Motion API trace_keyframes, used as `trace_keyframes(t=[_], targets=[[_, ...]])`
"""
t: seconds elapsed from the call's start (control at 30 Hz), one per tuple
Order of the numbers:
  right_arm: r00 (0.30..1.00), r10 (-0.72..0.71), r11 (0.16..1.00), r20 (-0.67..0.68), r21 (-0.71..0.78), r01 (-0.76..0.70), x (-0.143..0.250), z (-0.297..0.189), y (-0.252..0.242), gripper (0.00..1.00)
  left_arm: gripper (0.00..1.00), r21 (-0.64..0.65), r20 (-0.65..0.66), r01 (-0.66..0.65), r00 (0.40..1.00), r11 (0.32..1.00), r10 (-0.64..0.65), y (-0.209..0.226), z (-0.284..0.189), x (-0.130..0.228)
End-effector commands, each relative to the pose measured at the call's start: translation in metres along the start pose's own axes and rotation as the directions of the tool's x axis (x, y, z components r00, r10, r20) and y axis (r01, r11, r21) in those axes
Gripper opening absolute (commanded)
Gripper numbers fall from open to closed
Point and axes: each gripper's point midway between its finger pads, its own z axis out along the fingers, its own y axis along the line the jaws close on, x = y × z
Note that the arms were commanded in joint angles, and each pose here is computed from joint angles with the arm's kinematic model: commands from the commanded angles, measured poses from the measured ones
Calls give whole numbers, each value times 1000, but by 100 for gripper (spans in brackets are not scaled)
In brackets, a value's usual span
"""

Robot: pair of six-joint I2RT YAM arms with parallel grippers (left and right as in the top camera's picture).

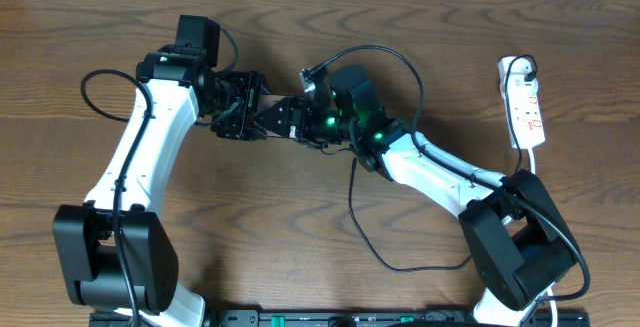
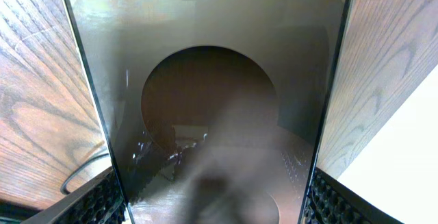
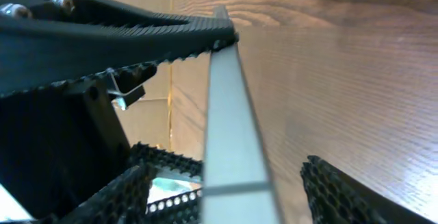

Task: Plug charger to phone and switch on socket
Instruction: 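Close the right gripper on the box edge beside the left gripper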

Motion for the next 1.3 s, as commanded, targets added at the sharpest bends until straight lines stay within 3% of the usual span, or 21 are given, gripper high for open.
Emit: trace_keyframes(t=[0.0, 0.53, 0.9, 1.27], targets=[[1000, -6, 1000, 16, 16, 6, -3, 3, 1, 63, 7, 32, -28, -12, 1000, 999, 13, -5, -11, 12], [1000, -7, 999, 29, 32, 6, -5, 3, -3, 40, 7, 21, -31, -40, 999, 999, 41, -3, -8, 18], [999, -17, 1000, 33, 19, 16, -6, 3, 0, 32, 7, 20, -10, -40, 999, 999, 40, -2, -8, 14], [1000, -18, 1000, 15, 6, 18, -3, 3, 3, 31, 7, 20, -10, -40, 999, 999, 40, -3, -8, 14]])
